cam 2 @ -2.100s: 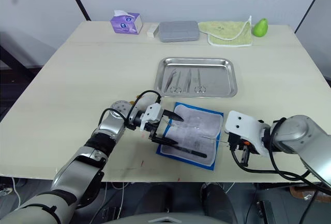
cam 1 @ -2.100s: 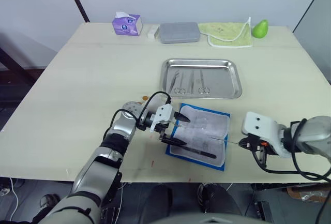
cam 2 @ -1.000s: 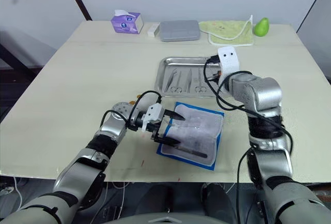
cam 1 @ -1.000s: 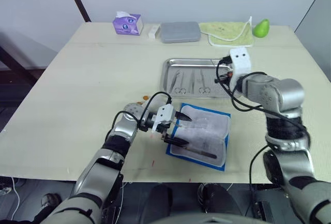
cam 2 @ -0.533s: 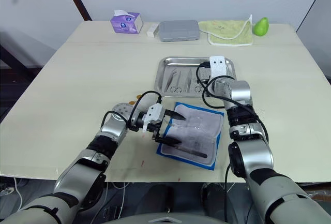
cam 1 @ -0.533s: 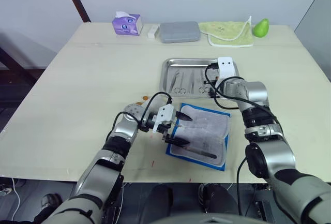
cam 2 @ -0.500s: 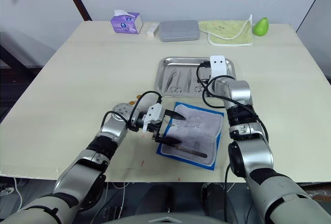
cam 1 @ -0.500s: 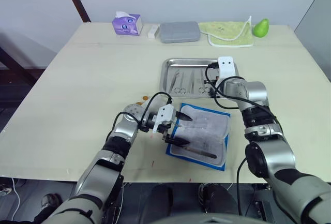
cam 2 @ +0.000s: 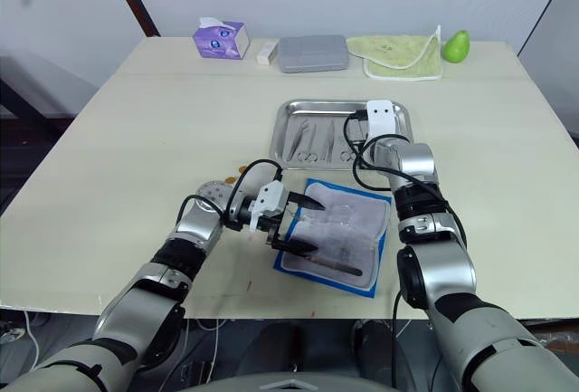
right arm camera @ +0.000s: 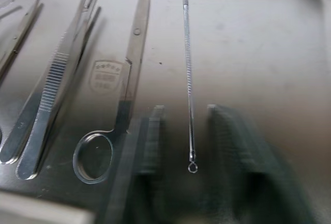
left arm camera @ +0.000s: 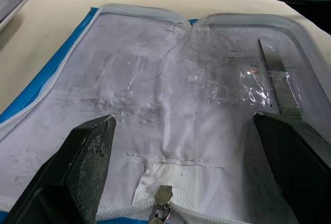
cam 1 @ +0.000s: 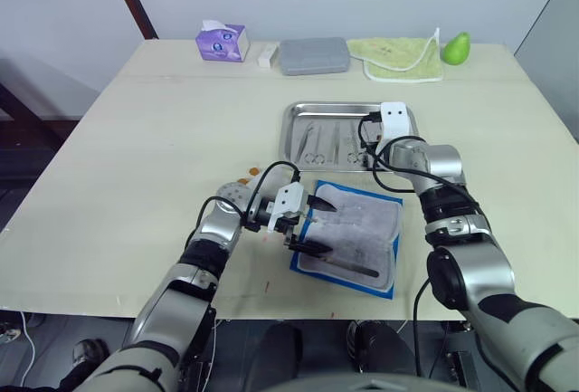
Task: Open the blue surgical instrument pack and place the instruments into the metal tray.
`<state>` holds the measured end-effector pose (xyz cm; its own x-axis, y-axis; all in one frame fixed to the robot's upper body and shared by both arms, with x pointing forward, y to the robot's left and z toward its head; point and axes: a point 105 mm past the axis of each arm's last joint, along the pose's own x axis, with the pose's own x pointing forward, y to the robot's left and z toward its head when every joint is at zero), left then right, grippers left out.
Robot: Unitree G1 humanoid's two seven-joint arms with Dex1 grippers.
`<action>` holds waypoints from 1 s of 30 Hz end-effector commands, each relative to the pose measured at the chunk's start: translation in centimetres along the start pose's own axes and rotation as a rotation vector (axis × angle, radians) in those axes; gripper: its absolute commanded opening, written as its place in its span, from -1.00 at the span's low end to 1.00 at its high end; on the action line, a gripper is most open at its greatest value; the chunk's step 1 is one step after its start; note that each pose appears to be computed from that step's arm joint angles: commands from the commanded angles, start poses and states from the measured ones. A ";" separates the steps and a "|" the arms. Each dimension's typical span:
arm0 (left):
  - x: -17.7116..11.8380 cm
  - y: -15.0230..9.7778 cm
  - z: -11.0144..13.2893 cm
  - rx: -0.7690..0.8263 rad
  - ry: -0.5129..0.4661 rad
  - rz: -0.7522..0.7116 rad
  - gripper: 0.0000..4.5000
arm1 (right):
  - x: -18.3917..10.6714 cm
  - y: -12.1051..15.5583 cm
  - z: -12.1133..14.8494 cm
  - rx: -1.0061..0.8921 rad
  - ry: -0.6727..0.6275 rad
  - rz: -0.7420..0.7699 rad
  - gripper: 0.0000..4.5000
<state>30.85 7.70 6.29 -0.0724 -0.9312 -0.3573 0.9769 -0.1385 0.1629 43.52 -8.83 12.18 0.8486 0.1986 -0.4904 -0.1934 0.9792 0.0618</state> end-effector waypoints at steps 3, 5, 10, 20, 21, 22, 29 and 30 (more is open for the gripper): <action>0.6 -1.4 -2.3 -0.079 0.060 -0.031 1.00 | -2.9 0.9 2.9 -0.095 -0.162 0.065 -0.28; 0.5 -1.4 -2.4 -0.080 0.059 -0.029 1.00 | -5.1 2.5 3.9 -0.137 -0.339 0.174 -0.28; 0.4 -1.5 -2.1 -0.080 0.036 -0.028 1.00 | -10.4 4.7 3.1 -0.191 -0.525 0.451 -0.28; 0.1 -2.0 -2.4 -0.081 0.045 -0.042 1.00 | -19.9 2.9 -3.9 -0.379 -0.457 0.803 0.35; 0.1 -2.0 -2.4 -0.081 0.047 -0.043 1.00 | -20.6 2.3 -4.6 -0.402 -0.431 0.813 0.53; 0.0 -2.1 -2.6 -0.083 0.051 -0.044 1.00 | -21.8 1.3 -5.8 -0.441 -0.383 0.831 0.79; -0.5 -2.1 -3.3 -0.093 0.068 -0.044 1.00 | -27.0 -2.6 -8.5 -0.548 -0.221 0.842 0.98; -0.5 -2.1 -3.4 -0.094 0.069 -0.044 1.00 | -27.4 -2.9 -8.5 -0.552 -0.215 0.836 0.98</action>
<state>30.69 8.45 6.05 -0.0704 -0.9379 -0.3397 0.9775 -0.1327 0.1639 17.48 -17.51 16.50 0.4160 0.8524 -0.3167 -0.9052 0.4213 -0.0554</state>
